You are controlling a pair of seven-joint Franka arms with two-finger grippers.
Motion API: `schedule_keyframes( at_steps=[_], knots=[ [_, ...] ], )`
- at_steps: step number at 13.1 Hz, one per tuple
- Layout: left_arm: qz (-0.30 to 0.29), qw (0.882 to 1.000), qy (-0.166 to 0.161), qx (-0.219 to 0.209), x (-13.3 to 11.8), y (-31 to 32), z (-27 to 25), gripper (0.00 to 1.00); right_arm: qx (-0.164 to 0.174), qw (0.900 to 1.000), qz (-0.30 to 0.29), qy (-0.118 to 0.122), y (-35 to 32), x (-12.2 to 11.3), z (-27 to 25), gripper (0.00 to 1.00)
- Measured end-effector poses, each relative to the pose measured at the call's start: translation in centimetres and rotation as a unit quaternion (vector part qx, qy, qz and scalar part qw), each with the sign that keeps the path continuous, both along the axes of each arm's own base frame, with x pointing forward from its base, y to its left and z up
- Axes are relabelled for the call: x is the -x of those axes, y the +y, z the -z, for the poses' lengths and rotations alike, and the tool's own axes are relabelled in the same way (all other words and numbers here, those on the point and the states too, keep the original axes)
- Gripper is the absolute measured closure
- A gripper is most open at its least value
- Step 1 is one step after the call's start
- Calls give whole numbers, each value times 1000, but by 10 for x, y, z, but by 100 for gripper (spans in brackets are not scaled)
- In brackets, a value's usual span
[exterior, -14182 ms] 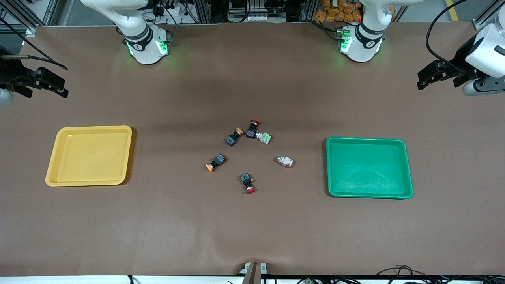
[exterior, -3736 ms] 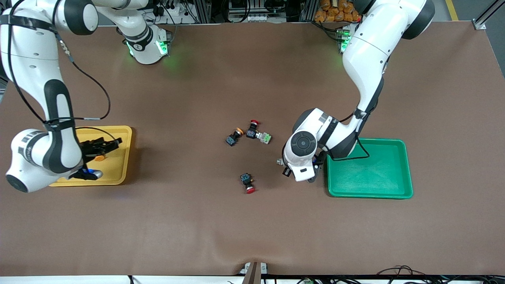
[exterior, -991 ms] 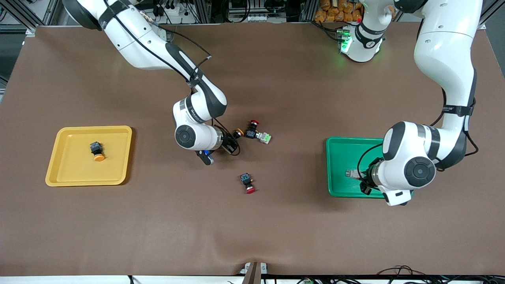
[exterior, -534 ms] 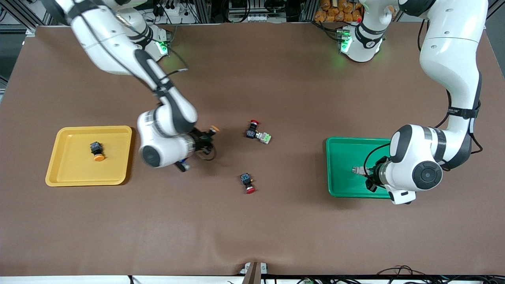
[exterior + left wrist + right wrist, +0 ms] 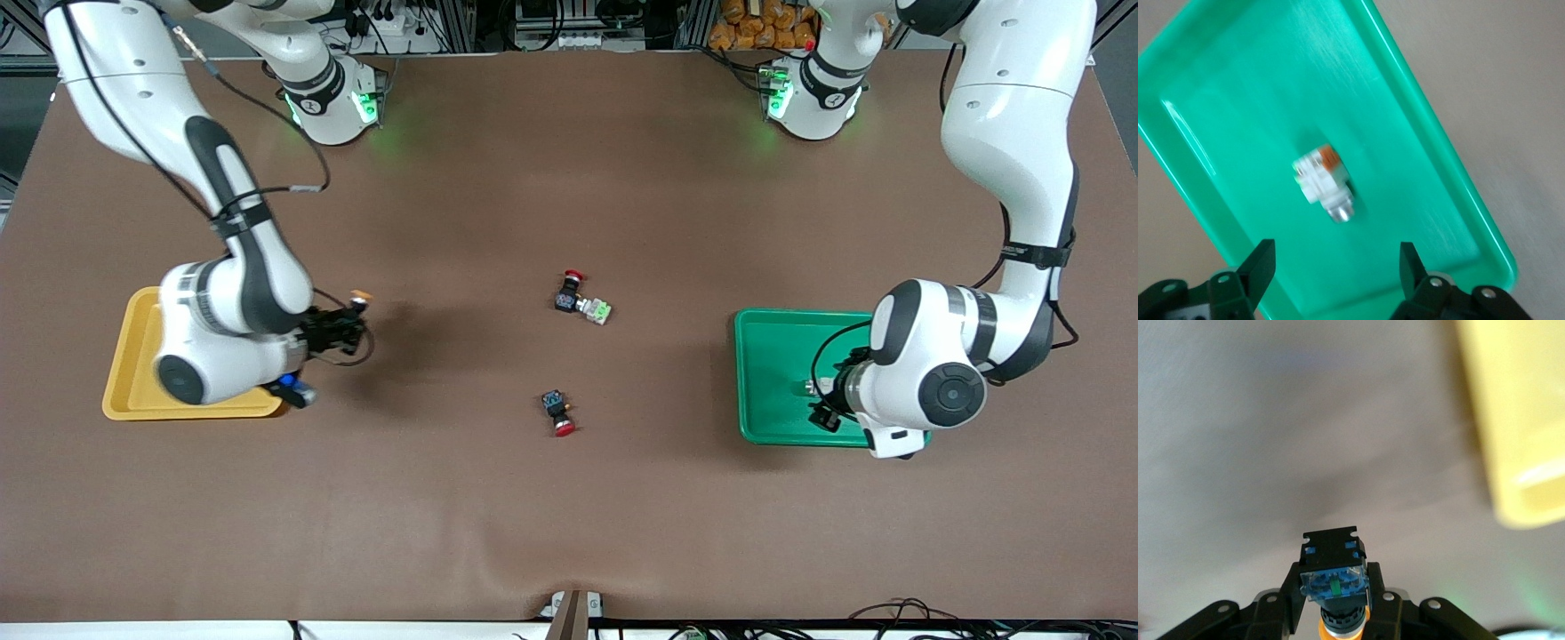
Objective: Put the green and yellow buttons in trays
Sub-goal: 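Place the black button in the yellow tray while the left gripper reaches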
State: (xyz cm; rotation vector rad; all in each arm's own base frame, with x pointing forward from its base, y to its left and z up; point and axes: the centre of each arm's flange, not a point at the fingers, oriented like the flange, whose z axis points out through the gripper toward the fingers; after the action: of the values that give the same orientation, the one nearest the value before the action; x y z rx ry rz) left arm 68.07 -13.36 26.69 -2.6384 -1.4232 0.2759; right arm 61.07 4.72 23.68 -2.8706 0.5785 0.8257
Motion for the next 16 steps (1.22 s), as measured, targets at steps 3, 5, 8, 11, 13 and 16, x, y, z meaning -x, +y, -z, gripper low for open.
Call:
schedule_keyframes(
  at_steps=[3,5,8,11,13,16],
  knots=[
    [-9,1000,-2,-4,10,-50,-4,15,-35,996,-70,-45,-80,-9,-9,59],
    [-13,1000,-3,-4,21,-86,-6,13,-53,990,-115,-66,-113,-10,-15,59],
    [-26,1000,-2,10,42,-142,-18,7,-66,980,-166,-93,-144,-12,1,59],
    [-43,999,2,14,63,-187,-25,4,-78,976,-184,-85,-156,-7,26,58],
    [-48,999,2,7,82,-222,-25,4,-80,976,-185,-79,-154,-6,35,41],
    [-56,998,1,-2,111,-266,-26,4,-79,976,-186,-81,-153,-8,32,7]
  ],
)
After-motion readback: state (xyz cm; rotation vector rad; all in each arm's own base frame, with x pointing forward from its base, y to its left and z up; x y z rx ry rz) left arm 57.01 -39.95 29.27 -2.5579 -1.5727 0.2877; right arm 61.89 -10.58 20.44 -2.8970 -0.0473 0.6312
